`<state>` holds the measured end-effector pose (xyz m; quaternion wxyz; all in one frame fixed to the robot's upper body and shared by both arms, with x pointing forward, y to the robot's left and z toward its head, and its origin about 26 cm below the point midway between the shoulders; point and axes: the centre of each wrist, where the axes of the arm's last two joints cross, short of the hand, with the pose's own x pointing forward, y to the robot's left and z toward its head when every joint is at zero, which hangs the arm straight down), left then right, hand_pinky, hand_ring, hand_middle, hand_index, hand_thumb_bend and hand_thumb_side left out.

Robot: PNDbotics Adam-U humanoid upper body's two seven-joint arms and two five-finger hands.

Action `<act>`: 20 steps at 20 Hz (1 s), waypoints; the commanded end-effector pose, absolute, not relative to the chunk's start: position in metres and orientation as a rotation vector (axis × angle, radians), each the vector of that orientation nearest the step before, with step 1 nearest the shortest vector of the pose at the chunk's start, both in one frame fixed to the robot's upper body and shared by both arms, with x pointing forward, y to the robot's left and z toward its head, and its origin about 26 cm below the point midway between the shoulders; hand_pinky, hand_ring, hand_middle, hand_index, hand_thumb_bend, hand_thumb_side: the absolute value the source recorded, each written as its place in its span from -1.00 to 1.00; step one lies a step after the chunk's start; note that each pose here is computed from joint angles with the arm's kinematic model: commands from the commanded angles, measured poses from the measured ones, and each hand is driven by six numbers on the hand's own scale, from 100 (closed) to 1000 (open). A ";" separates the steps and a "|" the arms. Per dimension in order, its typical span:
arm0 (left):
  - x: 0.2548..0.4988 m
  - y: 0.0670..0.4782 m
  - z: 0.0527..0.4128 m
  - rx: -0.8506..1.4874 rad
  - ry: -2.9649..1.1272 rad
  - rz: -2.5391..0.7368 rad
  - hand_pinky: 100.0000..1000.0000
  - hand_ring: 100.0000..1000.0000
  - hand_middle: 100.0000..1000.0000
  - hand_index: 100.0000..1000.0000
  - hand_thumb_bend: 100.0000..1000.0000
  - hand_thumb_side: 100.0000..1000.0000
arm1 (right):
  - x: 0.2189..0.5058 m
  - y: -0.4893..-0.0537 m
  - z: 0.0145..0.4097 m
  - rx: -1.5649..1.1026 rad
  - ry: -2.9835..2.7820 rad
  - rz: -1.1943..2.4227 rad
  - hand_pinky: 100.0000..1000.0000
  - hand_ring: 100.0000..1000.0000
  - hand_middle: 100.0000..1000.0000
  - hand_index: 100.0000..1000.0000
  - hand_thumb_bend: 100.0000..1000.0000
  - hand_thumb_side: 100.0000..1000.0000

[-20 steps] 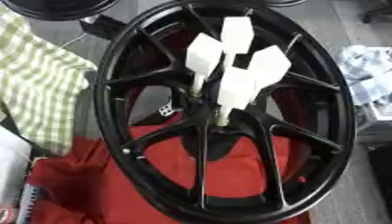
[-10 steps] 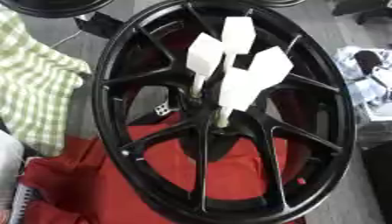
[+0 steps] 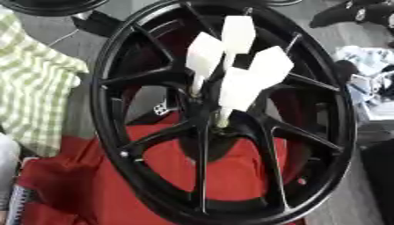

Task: Pull the pin out of the wheel hub.

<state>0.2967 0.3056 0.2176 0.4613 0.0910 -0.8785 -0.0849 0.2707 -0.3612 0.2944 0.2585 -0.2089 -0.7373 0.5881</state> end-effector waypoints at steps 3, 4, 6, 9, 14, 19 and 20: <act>0.295 0.303 0.227 0.218 -2.192 -0.238 0.03 0.30 0.12 0.42 -1.00 0.45 | 0.270 -0.357 0.306 -0.615 -1.947 1.676 0.84 0.84 0.65 0.83 -1.00 -0.77; 0.295 0.303 0.227 0.217 -2.192 -0.239 0.03 0.30 0.12 0.42 -1.00 0.45 | 0.271 -0.357 0.306 -0.613 -1.939 1.688 0.84 0.84 0.66 0.84 -1.00 -0.76; 0.295 0.303 0.228 0.215 -2.191 -0.240 0.03 0.30 0.12 0.42 -1.00 0.45 | 0.271 -0.355 0.307 -0.602 -1.930 1.714 0.86 0.86 0.67 0.86 -1.00 -0.76; 0.296 0.303 0.228 0.213 -2.191 -0.244 0.03 0.30 0.12 0.42 -1.00 0.45 | 0.271 -0.353 0.311 -0.607 -1.915 1.741 0.86 0.86 0.66 0.88 -1.00 -0.75; 0.296 0.302 0.228 0.209 -2.189 -0.249 0.03 0.30 0.12 0.42 -1.00 0.46 | 0.272 -0.351 0.312 -0.600 -1.902 1.760 0.86 0.86 0.68 0.88 -1.00 -0.76; 0.296 0.301 0.229 0.206 -2.190 -0.252 0.03 0.30 0.12 0.42 -1.00 0.46 | 0.273 -0.350 0.312 -0.592 -1.903 1.764 0.87 0.87 0.71 0.86 -1.00 -0.76; 0.296 0.301 0.229 0.206 -2.190 -0.252 0.03 0.30 0.12 0.42 -1.00 0.46 | 0.273 -0.350 0.311 -0.590 -1.900 1.767 0.87 0.87 0.71 0.86 -1.00 -0.76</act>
